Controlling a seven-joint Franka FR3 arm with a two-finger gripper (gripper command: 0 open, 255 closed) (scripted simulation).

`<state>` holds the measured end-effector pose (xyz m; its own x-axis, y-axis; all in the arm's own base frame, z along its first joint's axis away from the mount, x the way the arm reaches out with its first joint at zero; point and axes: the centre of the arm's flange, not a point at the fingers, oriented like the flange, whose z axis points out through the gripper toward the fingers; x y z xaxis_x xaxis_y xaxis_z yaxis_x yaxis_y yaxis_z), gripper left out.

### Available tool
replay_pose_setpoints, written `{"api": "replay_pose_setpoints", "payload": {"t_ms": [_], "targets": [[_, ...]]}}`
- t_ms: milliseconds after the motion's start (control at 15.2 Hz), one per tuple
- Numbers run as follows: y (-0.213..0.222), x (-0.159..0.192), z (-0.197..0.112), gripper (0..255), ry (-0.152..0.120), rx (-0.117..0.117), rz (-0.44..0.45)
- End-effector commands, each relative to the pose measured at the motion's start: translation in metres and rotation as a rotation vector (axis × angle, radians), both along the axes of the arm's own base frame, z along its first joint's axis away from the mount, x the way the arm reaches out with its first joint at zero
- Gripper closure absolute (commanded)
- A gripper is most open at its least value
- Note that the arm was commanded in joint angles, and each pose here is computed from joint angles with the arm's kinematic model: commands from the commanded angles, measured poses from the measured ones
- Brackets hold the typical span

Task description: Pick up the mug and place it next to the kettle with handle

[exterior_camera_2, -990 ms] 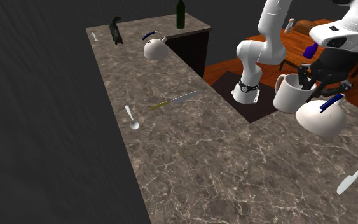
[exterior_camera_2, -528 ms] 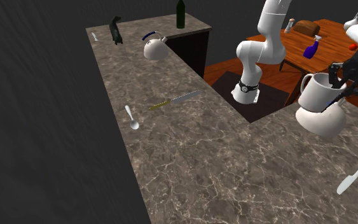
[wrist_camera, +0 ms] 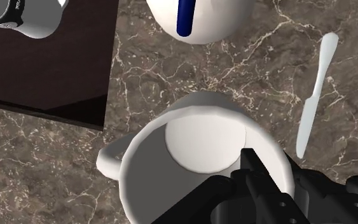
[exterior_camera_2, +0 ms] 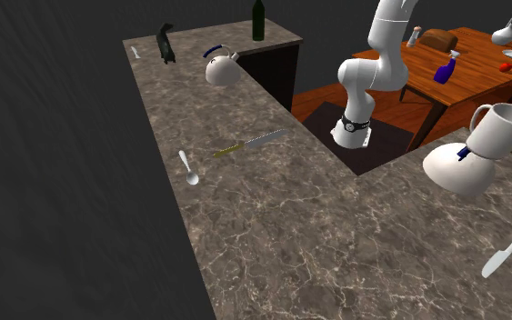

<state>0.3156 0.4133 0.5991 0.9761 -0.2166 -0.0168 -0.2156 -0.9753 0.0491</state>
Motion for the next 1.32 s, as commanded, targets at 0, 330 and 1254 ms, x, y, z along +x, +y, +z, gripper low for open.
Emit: {"api": "replay_pose_setpoints", "payload": {"t_ms": [0, 330, 1254], "targets": [[0.021, -0.021, 0.001, 255, 0.0, 0.0, -0.002], [0.028, -0.026, -0.02, 255, 0.0, 0.0, -0.002], [0.028, -0.026, -0.094, 255, 0.0, 0.0, -0.002]]}}
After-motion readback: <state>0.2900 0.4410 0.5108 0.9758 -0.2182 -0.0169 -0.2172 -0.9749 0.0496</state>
